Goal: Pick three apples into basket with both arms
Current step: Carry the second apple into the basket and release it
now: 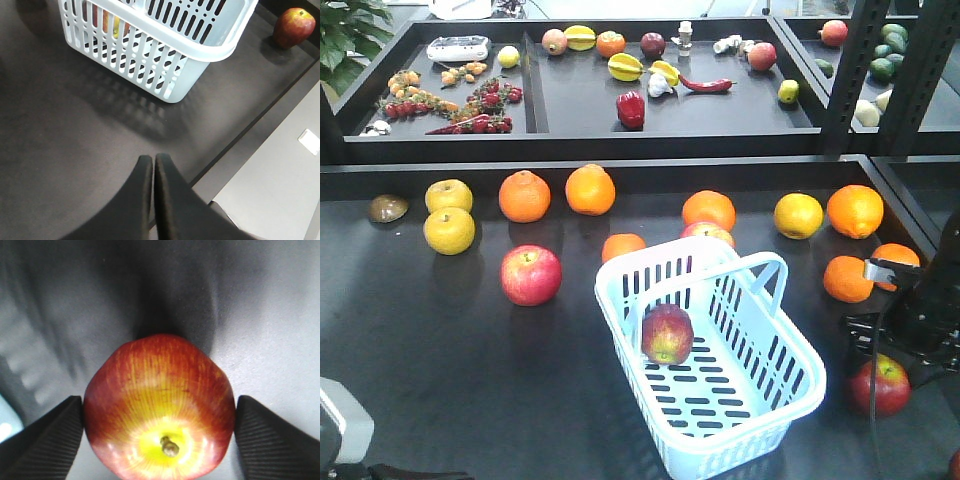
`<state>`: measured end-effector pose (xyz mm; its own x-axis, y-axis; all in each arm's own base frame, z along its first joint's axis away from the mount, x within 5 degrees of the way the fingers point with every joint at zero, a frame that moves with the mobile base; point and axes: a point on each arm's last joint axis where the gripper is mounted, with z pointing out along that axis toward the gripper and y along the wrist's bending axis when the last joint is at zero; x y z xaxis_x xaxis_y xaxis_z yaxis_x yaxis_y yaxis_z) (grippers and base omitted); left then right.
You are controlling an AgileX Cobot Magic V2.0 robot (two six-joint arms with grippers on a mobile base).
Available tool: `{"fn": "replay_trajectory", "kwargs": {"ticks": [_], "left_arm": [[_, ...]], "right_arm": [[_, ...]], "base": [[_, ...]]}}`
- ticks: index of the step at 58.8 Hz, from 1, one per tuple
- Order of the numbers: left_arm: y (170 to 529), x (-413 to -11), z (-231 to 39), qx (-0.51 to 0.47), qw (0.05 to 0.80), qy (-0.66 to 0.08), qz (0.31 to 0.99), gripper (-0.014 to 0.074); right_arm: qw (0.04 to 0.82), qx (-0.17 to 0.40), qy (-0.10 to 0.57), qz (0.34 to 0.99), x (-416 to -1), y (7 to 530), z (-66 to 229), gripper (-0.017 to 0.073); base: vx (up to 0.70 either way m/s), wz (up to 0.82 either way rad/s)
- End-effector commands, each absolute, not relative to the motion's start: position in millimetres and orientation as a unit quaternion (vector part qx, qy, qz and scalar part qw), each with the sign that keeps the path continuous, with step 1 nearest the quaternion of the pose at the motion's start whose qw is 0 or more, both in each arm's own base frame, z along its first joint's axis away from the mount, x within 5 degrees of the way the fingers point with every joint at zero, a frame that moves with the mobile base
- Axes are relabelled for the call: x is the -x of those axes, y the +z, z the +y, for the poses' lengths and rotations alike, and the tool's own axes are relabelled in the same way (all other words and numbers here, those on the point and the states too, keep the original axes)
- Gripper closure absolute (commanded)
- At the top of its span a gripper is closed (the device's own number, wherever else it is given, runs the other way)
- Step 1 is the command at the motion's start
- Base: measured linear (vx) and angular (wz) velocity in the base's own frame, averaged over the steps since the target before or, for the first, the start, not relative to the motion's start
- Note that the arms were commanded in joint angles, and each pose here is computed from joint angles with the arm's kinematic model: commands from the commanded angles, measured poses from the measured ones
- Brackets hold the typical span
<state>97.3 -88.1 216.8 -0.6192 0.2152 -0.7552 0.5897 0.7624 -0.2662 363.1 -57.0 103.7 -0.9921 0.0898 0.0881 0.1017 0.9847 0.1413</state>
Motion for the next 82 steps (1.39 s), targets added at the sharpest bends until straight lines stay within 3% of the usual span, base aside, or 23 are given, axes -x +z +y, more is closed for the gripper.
{"fn": "replay_trajectory", "kwargs": {"ticks": [1, 15, 20, 32, 44, 64, 72, 82], "left_arm": [[228, -103, -90, -0.212, 0.4, -0.262, 0.853, 0.0599], [228, -103, -89, -0.211, 0.401, -0.262, 0.852, 0.0599], [228, -104, -89, -0.21, 0.404, -0.261, 0.851, 0.0599], [228, -104, -89, -0.209, 0.405, -0.261, 0.851, 0.0599], [228, -104, -89, -0.208, 0.407, -0.26, 0.85, 0.0599], [229, -104, -89, -0.208, 0.408, -0.26, 0.85, 0.0599], [228, -104, -89, -0.208, 0.407, -0.26, 0.851, 0.0599], [228, -104, -89, -0.207, 0.406, -0.261, 0.851, 0.0599]], "right_arm": [[0.012, 0.046, -0.083, -0.995, -367, 130, -55, 0.0125], [-0.038, 0.012, -0.076, -0.996, -359, 179, -54, 0.049], [-0.07, 0.007, -0.072, -0.995, -353, 207, -52, 0.0575], [-0.155, -0.029, -0.082, -0.984, -319, 287, -33, 0.0564], [-0.222, -0.11, -0.11, -0.963, -278, 346, 23, 0.0564], [-0.222, -0.21, -0.152, -0.94, -261, 337, 107, 0.0533], [-0.213, -0.223, -0.164, -0.937, -262, 313, 124, 0.0431], [-0.217, -0.223, -0.184, -0.932, -270, 295, 139, 0.0153]], "base": [[0.0, 0.0], [0.0, 0.0], [0.0, 0.0], [0.0, 0.0], [0.0, 0.0], [0.0, 0.0], [0.0, 0.0], [0.0, 0.0]]}}
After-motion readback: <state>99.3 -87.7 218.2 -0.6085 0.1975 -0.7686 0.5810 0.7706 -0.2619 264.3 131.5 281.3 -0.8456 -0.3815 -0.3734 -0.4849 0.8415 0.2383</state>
